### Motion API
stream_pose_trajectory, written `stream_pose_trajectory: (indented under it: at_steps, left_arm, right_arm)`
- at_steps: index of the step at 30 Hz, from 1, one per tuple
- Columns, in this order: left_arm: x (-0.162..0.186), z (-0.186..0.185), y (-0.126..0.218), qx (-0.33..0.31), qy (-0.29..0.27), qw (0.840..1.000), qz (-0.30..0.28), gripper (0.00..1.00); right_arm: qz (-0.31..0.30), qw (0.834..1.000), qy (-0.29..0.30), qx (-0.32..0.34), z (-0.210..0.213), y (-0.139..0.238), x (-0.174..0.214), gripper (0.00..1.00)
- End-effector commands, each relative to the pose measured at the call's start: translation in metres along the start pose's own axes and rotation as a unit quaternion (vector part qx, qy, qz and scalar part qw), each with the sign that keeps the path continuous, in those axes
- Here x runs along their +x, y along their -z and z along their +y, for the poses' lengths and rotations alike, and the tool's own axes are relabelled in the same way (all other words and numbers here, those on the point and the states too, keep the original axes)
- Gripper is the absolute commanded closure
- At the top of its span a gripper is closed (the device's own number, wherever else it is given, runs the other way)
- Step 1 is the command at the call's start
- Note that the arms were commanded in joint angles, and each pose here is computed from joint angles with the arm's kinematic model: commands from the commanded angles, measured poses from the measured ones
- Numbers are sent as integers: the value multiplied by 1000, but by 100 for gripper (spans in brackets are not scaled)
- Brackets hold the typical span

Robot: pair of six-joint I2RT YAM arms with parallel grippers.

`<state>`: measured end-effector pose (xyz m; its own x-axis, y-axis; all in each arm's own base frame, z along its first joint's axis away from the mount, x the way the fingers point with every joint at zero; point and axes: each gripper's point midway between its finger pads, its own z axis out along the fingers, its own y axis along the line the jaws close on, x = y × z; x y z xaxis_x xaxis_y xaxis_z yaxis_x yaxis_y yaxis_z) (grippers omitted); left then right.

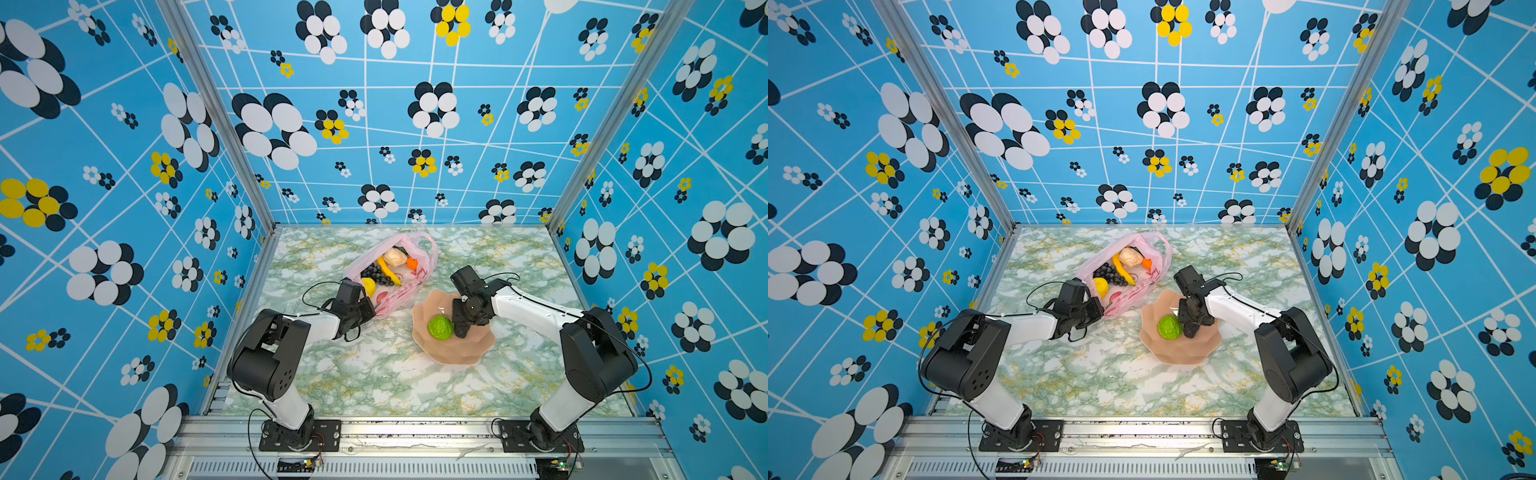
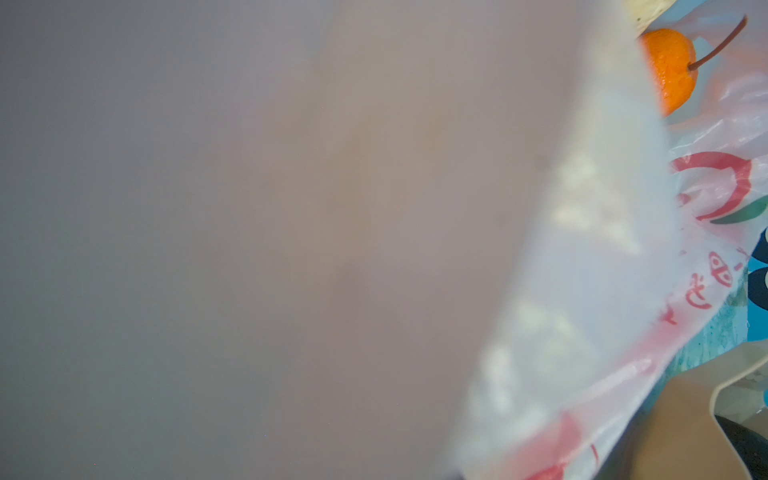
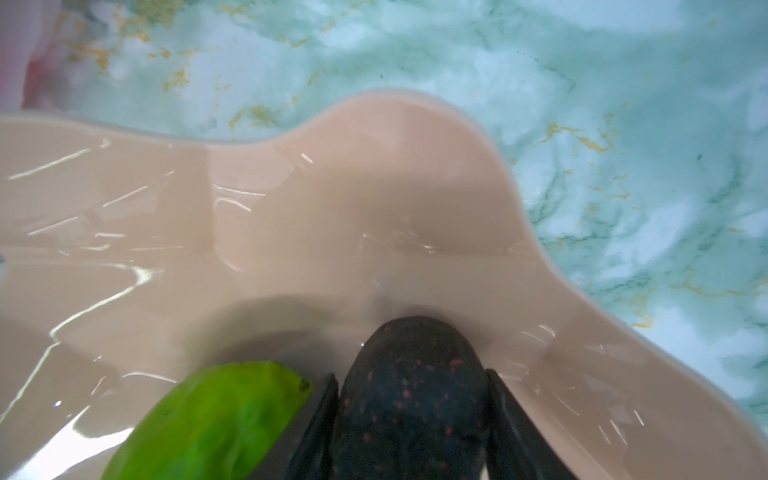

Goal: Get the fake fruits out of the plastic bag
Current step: 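Carry the dark avocado with the right gripper over the peach bowl, then open the right gripper to drop the avocado beside the green fruit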

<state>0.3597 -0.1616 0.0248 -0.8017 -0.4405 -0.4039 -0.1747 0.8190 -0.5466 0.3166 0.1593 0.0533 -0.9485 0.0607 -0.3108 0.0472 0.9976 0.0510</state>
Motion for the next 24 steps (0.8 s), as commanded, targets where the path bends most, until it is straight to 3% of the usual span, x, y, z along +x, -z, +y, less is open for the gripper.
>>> stream_pose_trajectory:
  at_steps: [1,14,24]
  left_arm:
    - [2,6,-3,-6,6,1000,7,92]
    - [3,5,0,-1,10,1000,5,92]
    - [17,16,4,-3,46,999,14,92]
  right_arm:
    - [-16,1000,-9,-6,0,16,-8,42]
    - [-57,998,-5,-27,10,57,-27,32]
    - [-135,980,39,-143,112,103,-77,30]
